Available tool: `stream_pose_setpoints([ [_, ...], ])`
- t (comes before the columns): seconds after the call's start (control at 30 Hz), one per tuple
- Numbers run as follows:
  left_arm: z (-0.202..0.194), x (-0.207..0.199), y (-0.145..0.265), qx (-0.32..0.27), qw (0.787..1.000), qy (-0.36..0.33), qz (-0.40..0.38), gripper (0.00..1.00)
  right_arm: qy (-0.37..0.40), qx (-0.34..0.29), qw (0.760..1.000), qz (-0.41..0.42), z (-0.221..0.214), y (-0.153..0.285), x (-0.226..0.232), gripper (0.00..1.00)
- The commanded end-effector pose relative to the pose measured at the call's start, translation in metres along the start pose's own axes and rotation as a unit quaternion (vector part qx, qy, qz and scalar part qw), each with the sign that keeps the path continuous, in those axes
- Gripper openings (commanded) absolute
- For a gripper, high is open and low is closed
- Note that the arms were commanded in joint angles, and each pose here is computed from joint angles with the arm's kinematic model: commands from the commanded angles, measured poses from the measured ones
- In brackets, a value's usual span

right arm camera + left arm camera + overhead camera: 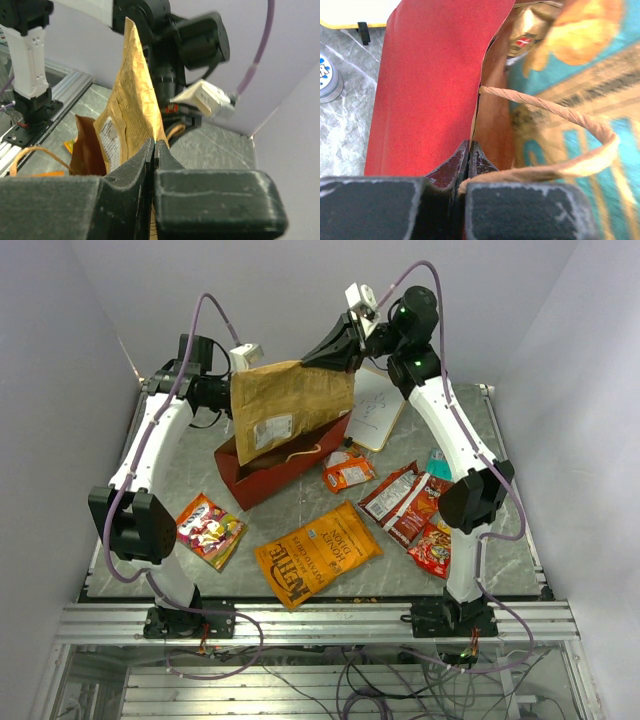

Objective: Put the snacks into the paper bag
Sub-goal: Place the snack in the paper bag.

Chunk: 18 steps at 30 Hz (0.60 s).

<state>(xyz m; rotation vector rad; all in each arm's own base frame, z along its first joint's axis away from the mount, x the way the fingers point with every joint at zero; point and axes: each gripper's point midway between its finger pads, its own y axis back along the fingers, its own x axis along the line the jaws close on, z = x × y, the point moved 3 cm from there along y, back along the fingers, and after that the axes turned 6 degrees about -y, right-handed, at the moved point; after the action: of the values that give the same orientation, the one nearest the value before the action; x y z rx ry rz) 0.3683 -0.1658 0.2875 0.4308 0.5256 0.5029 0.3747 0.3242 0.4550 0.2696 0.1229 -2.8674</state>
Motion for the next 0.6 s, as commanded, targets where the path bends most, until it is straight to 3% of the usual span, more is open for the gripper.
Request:
stream_pose_setpoints([
  [0.0, 0.012, -0.010, 0.005, -0.009, 1.000, -0.019, -0.010, 0.07, 0.013, 0.020, 0.999, -0.031, -0.009, 0.013, -0.004, 0.00],
  [0.3, 0.013, 0.000, 0.005, -0.005, 1.000, -0.012, 0.023, 0.07, 0.045, 0.059, 0.996, -0.045, -0.024, 0.015, 0.014, 0.00],
  [0.57, 0.014, 0.009, 0.007, -0.005, 0.998, -0.021, 0.057, 0.07, 0.059, 0.126, 0.990, -0.005, -0.070, -0.014, 0.056, 0.00],
])
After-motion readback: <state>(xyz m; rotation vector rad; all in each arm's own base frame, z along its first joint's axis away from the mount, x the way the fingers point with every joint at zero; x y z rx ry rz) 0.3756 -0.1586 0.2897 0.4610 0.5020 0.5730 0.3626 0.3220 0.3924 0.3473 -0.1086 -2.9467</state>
